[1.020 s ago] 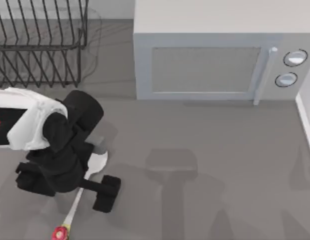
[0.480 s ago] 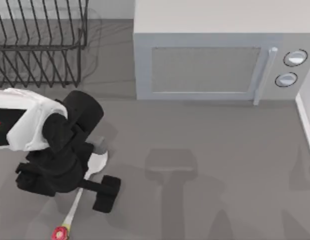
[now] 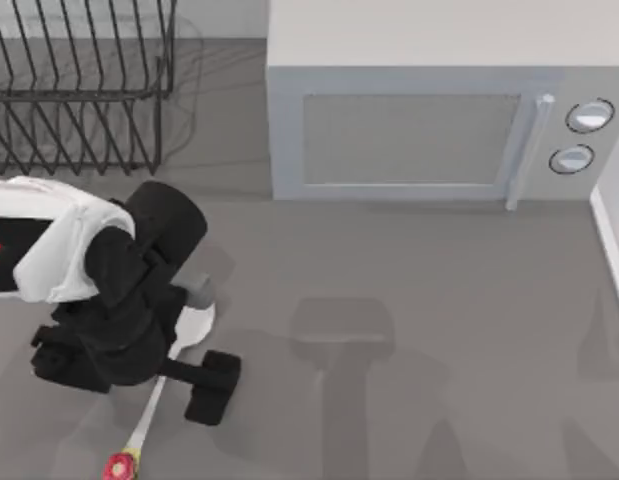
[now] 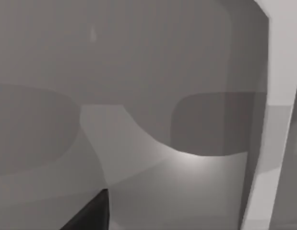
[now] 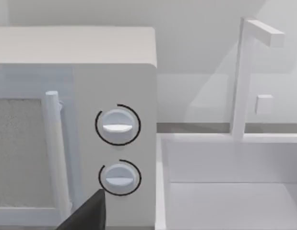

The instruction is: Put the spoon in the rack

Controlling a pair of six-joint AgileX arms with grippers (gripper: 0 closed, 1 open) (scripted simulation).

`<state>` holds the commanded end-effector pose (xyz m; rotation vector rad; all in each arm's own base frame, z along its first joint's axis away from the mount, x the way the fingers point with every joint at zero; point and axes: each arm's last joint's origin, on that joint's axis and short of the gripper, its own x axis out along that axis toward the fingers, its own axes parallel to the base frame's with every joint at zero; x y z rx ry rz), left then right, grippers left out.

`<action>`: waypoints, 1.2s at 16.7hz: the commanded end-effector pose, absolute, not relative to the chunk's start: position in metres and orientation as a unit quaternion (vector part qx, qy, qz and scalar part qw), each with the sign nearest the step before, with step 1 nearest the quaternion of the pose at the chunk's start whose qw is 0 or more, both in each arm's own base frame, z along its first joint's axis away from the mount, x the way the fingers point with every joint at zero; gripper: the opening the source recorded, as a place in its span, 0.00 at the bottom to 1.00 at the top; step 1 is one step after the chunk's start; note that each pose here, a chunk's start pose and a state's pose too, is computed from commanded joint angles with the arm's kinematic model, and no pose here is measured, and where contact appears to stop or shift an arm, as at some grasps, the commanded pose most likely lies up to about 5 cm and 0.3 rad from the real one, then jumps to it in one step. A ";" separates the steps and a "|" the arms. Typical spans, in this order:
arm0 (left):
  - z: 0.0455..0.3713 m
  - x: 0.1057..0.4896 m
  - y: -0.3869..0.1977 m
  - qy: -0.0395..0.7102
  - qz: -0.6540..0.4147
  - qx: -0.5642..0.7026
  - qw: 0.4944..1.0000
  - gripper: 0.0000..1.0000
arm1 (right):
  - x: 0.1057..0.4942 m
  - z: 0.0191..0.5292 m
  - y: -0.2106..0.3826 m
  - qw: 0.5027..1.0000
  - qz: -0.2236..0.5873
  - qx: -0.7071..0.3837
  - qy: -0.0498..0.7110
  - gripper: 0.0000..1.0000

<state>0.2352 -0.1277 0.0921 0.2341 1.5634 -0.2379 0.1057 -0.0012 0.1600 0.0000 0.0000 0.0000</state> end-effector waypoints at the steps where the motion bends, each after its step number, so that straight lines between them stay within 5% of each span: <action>1: 0.092 0.235 -0.128 0.701 -0.107 0.105 0.697 0.02 | 0.106 0.160 -0.001 1.000 0.000 0.000 0.000 1.00; 9: 0.092 0.235 -0.128 0.701 -0.107 0.105 0.697 0.00 | 0.106 0.160 -0.001 1.000 0.000 0.000 0.000 1.00; 15: 0.141 0.248 -0.135 0.685 -0.108 0.102 0.713 0.00 | 0.106 0.160 -0.001 1.000 0.000 0.000 0.000 1.00; 20: 0.217 0.256 -0.140 0.697 -0.102 0.106 0.702 0.00 | 0.106 0.160 -0.001 1.000 0.000 0.000 0.000 1.00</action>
